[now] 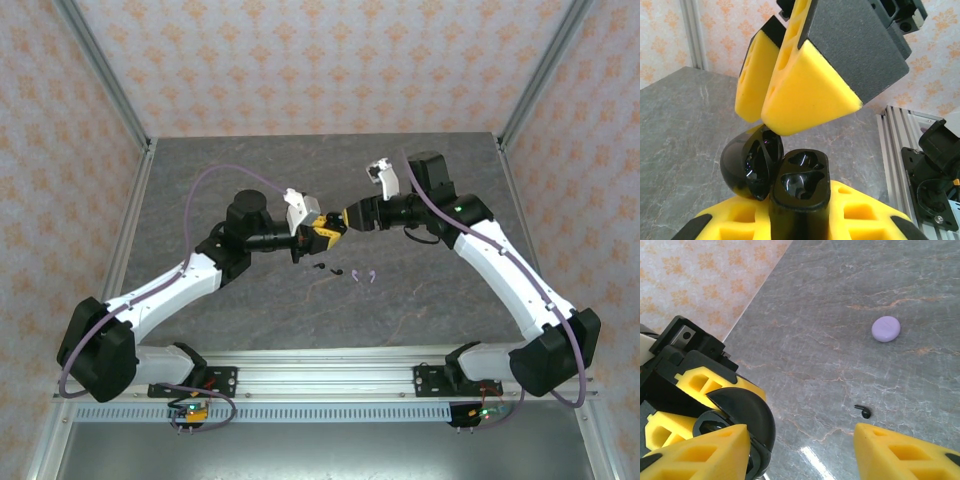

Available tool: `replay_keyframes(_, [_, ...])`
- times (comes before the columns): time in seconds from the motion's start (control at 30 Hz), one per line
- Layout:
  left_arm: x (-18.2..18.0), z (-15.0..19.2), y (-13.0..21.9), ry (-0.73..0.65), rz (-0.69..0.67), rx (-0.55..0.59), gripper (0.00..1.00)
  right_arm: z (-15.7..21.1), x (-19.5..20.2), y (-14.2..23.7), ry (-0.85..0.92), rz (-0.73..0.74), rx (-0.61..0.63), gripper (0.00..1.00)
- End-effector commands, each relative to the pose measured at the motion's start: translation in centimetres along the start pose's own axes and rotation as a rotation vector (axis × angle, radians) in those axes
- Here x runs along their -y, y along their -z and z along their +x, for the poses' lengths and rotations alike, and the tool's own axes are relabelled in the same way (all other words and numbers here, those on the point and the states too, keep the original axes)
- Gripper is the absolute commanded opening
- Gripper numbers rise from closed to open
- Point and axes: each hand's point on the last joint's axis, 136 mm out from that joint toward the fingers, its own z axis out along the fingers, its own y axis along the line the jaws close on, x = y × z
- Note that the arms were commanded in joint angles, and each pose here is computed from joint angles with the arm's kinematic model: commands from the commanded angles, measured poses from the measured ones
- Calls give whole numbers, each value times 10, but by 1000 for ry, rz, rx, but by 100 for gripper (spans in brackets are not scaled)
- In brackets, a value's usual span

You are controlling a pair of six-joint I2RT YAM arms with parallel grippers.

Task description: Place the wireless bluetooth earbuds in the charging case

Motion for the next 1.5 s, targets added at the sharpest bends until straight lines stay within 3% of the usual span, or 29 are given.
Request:
replay_keyframes(0.0, [6, -1, -4, -29, 21, 6, 11, -28, 16, 14, 1, 137, 124, 56])
replay_keyframes(0.2, [-3, 7, -7, 20, -12, 38, 11, -21, 58, 35, -104, 355, 196, 57])
replay_keyframes(0.37, [-1, 7, -6, 56, -10, 76, 11, 12, 88, 26, -191, 411, 108, 56])
replay_keyframes(0.63, [3, 8, 8, 81, -48, 90, 11, 66, 106, -26, -284, 315, -101, 49])
replay_keyframes(1.0, [12, 9, 23, 95, -69, 82, 11, 112, 111, -96, -366, 233, -275, 41])
replay_keyframes(1.47, [14, 4, 32, 71, -99, 79, 11, 159, 93, -140, -376, 185, -462, 24])
